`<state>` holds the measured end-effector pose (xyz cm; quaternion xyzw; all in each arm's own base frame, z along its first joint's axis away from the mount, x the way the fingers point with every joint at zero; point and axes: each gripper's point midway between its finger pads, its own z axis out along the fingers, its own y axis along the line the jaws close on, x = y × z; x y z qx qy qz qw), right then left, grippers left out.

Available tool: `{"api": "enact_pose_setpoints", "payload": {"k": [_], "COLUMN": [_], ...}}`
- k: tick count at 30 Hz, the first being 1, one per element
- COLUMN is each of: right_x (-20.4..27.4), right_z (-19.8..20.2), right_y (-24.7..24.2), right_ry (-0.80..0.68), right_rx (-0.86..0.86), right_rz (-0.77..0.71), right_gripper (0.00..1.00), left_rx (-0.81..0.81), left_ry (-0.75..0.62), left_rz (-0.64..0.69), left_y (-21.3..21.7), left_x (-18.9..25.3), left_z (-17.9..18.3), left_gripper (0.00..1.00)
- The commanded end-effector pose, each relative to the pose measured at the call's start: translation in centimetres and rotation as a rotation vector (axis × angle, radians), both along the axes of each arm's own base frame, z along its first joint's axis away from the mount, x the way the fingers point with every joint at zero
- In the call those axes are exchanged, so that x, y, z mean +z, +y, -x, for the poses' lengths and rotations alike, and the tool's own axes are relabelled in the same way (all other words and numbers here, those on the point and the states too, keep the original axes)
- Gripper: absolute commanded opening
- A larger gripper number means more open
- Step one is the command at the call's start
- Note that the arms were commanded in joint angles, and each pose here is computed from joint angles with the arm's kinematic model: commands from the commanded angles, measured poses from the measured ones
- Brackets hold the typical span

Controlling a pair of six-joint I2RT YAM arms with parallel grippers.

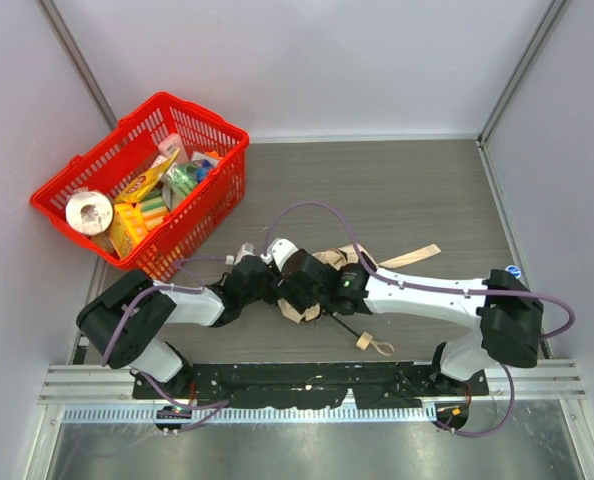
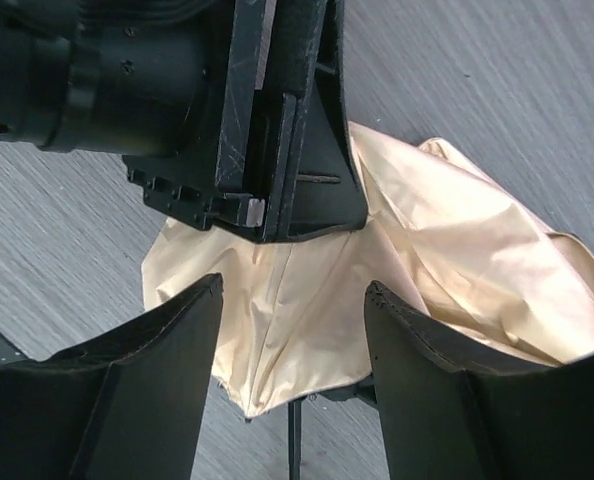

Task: Put away the umbrella

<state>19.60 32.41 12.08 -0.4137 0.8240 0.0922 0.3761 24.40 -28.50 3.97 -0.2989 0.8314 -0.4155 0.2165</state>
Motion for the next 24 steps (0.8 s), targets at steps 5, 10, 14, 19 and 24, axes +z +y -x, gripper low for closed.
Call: {"api": "enact_pose_setpoints", "payload": {"k": [5, 10, 14, 19, 24], "right_x": [-6.1, -8.2, -10.6, -12.6, -13.6], "right_z": [0.9, 1.0, 0.8, -0.4, 0.3], "right_y": [-1.4, -1.4, -1.1, -2.4, -1.7], "right_ry": [0.047, 0.053, 0.069, 0.003, 0.037], "right_rx": [0.011, -0.022, -0.056, -0.123, -0.063], "right_rz": [0.082, 0.037, 0.063, 0.096, 0.046], "right_gripper": [0.70, 0.75, 0.73, 0.48, 0.05], "left_rx": [0.034, 0.043, 0.051, 0.074, 0.096], "left_ry": [0.084, 0.147, 0.180, 0.221, 0.190], "left_rz": [-0.057, -0.117, -0.147, -0.185, -0.184], "left_y": [1.1, 1.4, 1.9, 3.0, 3.7], "left_x": [-0.8, -1.6, -2.0, -2.5, -1.9], "left_z": [0.7, 0.9, 1.0, 1.3, 0.6], "left_gripper": [0.00, 0.00, 0.00, 0.00, 0.00]}}
